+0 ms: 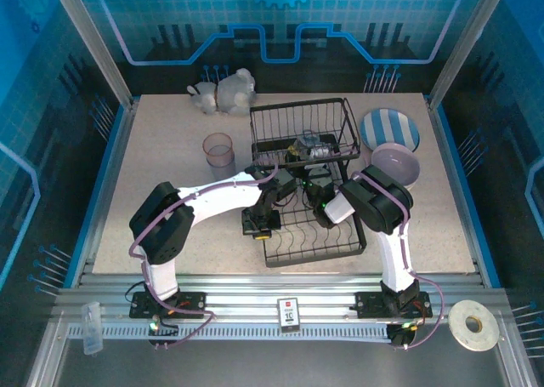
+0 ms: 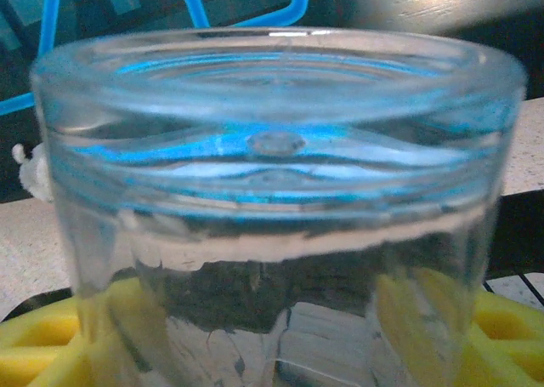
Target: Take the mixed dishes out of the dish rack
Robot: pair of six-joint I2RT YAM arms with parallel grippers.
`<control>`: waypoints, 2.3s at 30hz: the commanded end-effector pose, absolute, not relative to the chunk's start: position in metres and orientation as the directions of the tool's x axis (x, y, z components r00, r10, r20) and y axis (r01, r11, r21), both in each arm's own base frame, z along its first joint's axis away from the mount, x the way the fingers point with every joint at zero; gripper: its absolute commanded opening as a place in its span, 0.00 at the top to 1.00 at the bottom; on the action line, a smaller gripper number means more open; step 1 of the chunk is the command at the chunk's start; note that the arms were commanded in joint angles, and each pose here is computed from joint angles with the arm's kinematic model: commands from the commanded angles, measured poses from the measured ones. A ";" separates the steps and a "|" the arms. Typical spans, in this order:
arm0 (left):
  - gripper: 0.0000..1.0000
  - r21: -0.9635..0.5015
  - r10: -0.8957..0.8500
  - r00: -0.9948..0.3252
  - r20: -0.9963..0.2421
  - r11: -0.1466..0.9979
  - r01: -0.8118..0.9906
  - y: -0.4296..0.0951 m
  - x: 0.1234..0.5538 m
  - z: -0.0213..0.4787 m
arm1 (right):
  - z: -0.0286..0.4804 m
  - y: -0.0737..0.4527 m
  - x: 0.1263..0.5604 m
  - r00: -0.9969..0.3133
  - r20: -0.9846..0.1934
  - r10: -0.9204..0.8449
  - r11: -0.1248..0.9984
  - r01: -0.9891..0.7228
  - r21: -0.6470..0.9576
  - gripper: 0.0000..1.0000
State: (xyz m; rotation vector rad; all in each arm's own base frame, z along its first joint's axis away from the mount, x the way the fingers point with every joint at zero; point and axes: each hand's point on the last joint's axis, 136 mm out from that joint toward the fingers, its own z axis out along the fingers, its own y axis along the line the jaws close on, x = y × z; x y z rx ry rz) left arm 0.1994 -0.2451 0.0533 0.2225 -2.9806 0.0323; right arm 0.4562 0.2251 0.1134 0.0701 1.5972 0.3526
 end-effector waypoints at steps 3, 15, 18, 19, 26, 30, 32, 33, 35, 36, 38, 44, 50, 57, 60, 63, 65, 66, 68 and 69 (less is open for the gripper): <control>1.00 -0.096 -0.058 -0.989 0.133 0.993 -0.072 -0.263 0.207 0.041 | 0.136 0.281 0.427 -0.072 -0.978 0.194 0.844 -0.496 0.204 0.61; 1.00 -0.091 -0.067 -0.989 0.130 0.993 -0.079 -0.258 0.213 0.045 | 0.145 0.290 0.424 0.058 -0.997 -0.053 0.796 -0.600 -0.077 0.59; 1.00 -0.091 -0.067 -0.989 0.131 0.993 -0.079 -0.259 0.214 0.044 | 0.151 0.294 0.425 0.078 -0.993 -0.092 0.778 -0.616 -0.120 0.59; 1.00 -0.093 -0.066 -0.989 0.133 0.993 -0.079 -0.259 0.213 0.045 | 0.150 0.295 0.426 0.082 -0.990 -0.118 0.773 -0.619 -0.143 0.59; 1.00 -0.095 -0.061 -0.991 0.120 0.993 -0.073 -0.257 0.216 0.050 | 0.148 0.280 0.428 0.114 -0.984 -0.140 0.792 -0.584 -0.180 0.58; 1.00 -0.098 -0.066 -0.992 0.107 0.992 -0.076 -0.254 0.217 0.057 | 0.153 0.277 0.432 0.147 -0.979 -0.140 0.795 -0.573 -0.200 0.58; 1.00 -0.100 -0.067 -0.992 0.104 0.992 -0.078 -0.253 0.218 0.060 | 0.155 0.278 0.432 0.186 -0.975 -0.125 0.801 -0.561 -0.210 0.58; 1.00 -0.097 -0.069 -0.992 0.106 0.992 -0.080 -0.252 0.218 0.061 | 0.153 0.281 0.434 0.186 -0.974 -0.132 0.798 -0.563 -0.216 0.58; 1.00 -0.094 -0.069 -0.992 0.103 0.992 -0.079 -0.251 0.219 0.062 | 0.149 0.284 0.439 0.187 -0.974 -0.130 0.800 -0.560 -0.215 0.58; 1.00 -0.097 -0.070 -0.992 0.100 0.992 -0.080 -0.251 0.220 0.064 | 0.148 0.285 0.441 0.192 -0.972 -0.137 0.797 -0.561 -0.224 0.58; 1.00 -0.098 -0.073 -0.993 0.097 0.992 -0.082 -0.251 0.221 0.065 | 0.147 0.289 0.444 0.213 -0.965 -0.155 0.789 -0.561 -0.251 0.58; 1.00 -0.100 -0.082 -0.992 0.097 0.991 -0.092 -0.252 0.224 0.066 | 0.149 0.291 0.459 0.261 -0.945 -0.199 0.789 -0.530 -0.312 0.58; 1.00 -0.119 -0.110 -0.987 0.117 0.985 -0.124 -0.256 0.226 0.061 | 0.141 0.296 0.460 0.256 -0.944 -0.210 0.787 -0.529 -0.319 0.61; 1.00 -0.142 -0.107 -0.988 0.111 0.982 -0.122 -0.267 0.238 0.063 | 0.138 0.306 0.468 0.286 -0.925 -0.252 0.788 -0.494 -0.367 0.62; 1.00 -0.141 -0.104 -0.989 0.104 0.983 -0.118 -0.267 0.242 0.067 | 0.136 0.312 0.471 0.304 -0.914 -0.269 0.782 -0.486 -0.392 0.63; 1.00 -0.142 -0.107 -0.989 0.102 0.982 -0.121 -0.266 0.245 0.069 | 0.132 0.320 0.469 0.330 -0.897 -0.295 0.756 -0.493 -0.430 0.63; 1.00 -0.145 -0.109 -0.989 0.099 0.982 -0.122 -0.265 0.247 0.070 | 0.128 0.325 0.467 0.344 -0.882 -0.321 0.740 -0.490 -0.461 0.63; 1.00 -0.146 -0.114 -0.989 0.098 0.981 -0.127 -0.264 0.249 0.070 | 0.128 0.328 0.466 0.354 -0.876 -0.329 0.732 -0.490 -0.473 0.63; 1.00 -0.150 -0.119 -0.988 0.098 0.980 -0.133 -0.264 0.252 0.070 | 0.127 0.333 0.466 0.361 -0.872 -0.330 0.727 -0.493 -0.479 0.63; 1.00 -0.152 -0.119 -0.988 0.099 0.979 -0.133 -0.264 0.254 0.070 | 0.126 0.335 0.465 0.366 -0.870 -0.332 0.723 -0.494 -0.483 0.63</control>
